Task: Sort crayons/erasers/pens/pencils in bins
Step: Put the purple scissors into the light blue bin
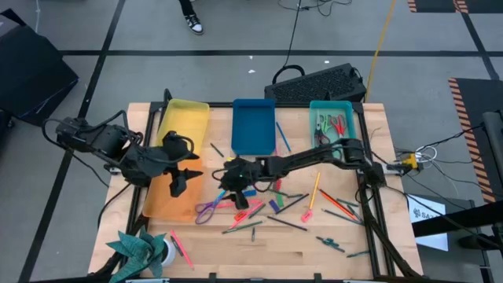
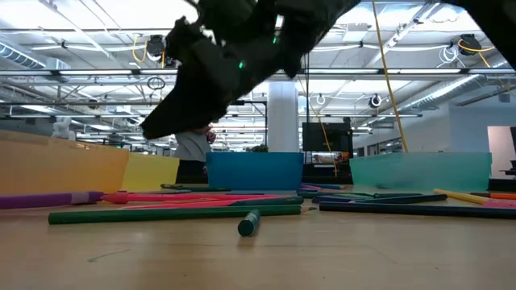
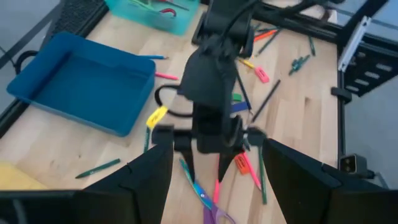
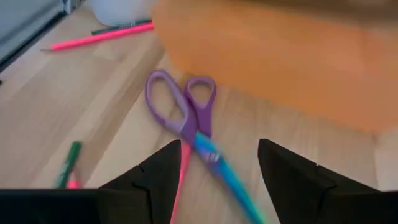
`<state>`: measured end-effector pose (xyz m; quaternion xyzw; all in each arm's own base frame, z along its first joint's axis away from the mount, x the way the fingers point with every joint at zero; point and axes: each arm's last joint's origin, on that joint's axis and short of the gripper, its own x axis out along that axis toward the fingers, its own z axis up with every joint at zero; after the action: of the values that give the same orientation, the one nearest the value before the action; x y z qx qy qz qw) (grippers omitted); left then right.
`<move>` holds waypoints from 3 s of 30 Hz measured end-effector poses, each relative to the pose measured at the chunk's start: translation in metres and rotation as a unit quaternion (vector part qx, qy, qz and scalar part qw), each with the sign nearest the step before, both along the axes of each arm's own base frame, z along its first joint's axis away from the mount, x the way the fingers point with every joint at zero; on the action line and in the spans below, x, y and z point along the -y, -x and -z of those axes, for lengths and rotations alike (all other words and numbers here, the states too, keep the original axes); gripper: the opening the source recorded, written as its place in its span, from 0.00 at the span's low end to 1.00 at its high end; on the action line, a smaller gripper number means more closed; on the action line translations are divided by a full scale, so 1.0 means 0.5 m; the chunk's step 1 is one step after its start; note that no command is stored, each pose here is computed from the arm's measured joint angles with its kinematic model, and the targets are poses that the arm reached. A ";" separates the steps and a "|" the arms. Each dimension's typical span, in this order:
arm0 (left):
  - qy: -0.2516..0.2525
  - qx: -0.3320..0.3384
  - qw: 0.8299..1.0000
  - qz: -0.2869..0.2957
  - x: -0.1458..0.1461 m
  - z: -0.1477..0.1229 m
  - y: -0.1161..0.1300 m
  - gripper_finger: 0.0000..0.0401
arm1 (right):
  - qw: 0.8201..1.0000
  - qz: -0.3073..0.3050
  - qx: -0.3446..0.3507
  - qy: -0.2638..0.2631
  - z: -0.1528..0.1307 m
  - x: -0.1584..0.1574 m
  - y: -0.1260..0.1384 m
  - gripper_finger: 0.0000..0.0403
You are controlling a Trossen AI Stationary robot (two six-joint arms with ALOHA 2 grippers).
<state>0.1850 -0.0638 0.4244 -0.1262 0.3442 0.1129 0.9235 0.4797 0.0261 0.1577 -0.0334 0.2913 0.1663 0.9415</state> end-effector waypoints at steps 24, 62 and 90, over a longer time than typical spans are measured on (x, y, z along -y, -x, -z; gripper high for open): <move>-0.010 0.012 0.998 -0.067 -0.036 -0.002 -0.011 0.62 | 0.995 -0.091 -0.018 0.031 0.155 0.052 -0.014 0.39; -0.030 0.016 0.996 -0.077 -0.038 -0.003 -0.011 0.62 | 0.985 -0.115 -0.038 0.124 -0.121 0.014 0.090 0.15; -0.186 0.142 0.966 -0.109 -0.116 -0.065 -0.060 0.62 | 0.620 0.749 -0.223 -0.069 -0.101 0.273 0.683 0.14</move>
<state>0.2150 -0.0057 0.4570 -0.0036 0.1665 0.2563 0.9522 0.1382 -0.1102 0.2081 0.2994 0.4045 -0.5743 0.6457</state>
